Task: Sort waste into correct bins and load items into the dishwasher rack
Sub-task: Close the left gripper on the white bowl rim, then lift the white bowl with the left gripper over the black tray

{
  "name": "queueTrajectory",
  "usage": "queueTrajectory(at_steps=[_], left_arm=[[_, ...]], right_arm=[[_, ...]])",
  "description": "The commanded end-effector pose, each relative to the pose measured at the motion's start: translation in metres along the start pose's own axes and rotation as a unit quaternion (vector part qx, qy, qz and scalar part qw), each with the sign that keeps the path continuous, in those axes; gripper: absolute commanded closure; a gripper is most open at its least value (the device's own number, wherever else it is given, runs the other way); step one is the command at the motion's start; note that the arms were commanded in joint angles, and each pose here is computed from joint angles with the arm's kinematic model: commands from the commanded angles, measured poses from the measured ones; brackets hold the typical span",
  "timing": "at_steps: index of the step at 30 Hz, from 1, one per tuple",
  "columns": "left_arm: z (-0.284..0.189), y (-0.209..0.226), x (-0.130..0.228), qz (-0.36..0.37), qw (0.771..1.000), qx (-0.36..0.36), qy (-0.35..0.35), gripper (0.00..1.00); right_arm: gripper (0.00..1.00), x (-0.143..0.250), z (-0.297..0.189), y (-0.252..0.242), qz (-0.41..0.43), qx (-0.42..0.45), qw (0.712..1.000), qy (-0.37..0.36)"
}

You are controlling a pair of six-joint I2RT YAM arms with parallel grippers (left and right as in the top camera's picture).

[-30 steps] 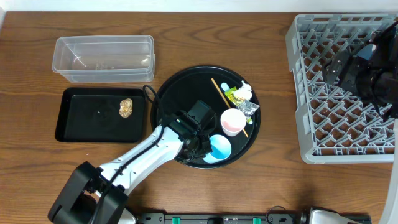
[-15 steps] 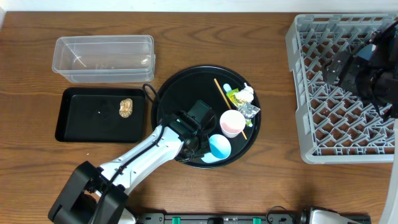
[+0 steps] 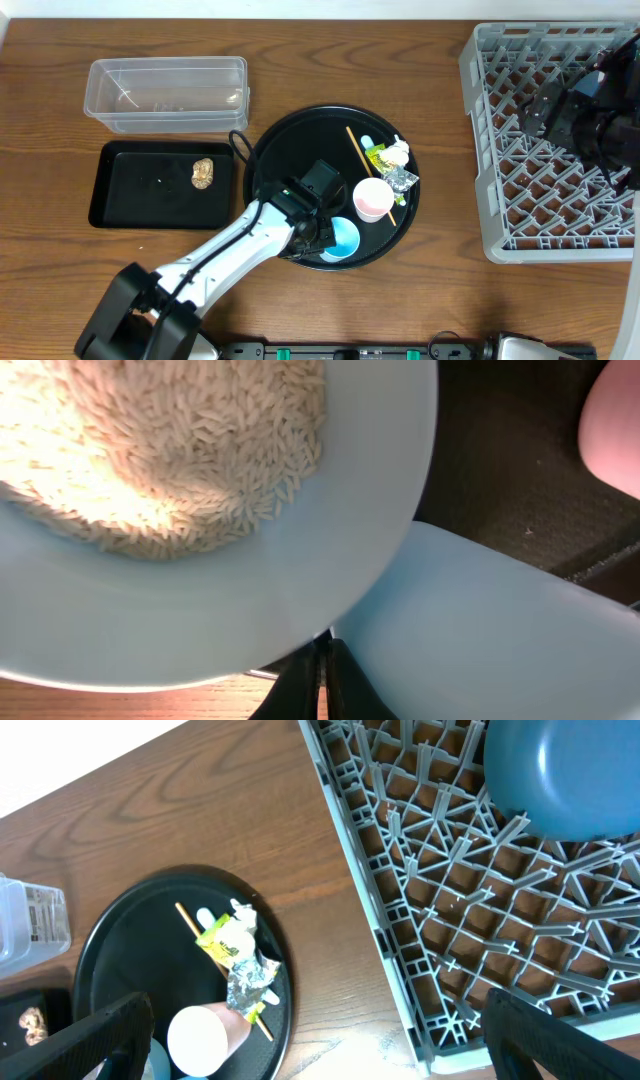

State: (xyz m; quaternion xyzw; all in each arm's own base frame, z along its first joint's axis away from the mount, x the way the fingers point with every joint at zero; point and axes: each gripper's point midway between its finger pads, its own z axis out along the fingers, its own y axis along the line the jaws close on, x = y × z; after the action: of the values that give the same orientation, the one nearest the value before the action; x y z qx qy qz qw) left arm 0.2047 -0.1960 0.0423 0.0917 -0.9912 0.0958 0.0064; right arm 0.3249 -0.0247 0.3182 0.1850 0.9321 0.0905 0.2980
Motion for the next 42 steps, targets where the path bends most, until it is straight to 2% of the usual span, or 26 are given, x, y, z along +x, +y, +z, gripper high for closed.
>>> queueTrajectory(at_steps=[1, 9, 15, 23, 42], left_arm=[[-0.022, -0.002, -0.013, 0.012, 0.999, 0.008, -0.042, 0.89], [-0.041, 0.026, -0.025, -0.007, 0.998, -0.014, -0.064, 0.75], [-0.045, 0.053, -0.041, -0.052, 0.995, -0.035, -0.072, 0.45], [-0.051, 0.085, -0.059, -0.122, 0.989, -0.042, -0.075, 0.44], [-0.026, 0.091, -0.070, -0.108, 0.990, -0.066, -0.059, 0.44]], right_arm=[[0.01, 0.000, -0.004, -0.002, 0.008, 0.002, 1.000, -0.005], [0.01, 0.000, -0.004, -0.002, 0.008, 0.002, 1.000, -0.005], [0.01, 0.000, -0.004, -0.002, 0.008, 0.002, 1.000, -0.005], [0.01, 0.000, -0.004, -0.002, 0.008, 0.002, 1.000, -0.005], [0.01, 0.000, -0.004, -0.002, 0.008, 0.002, 1.000, -0.005]])
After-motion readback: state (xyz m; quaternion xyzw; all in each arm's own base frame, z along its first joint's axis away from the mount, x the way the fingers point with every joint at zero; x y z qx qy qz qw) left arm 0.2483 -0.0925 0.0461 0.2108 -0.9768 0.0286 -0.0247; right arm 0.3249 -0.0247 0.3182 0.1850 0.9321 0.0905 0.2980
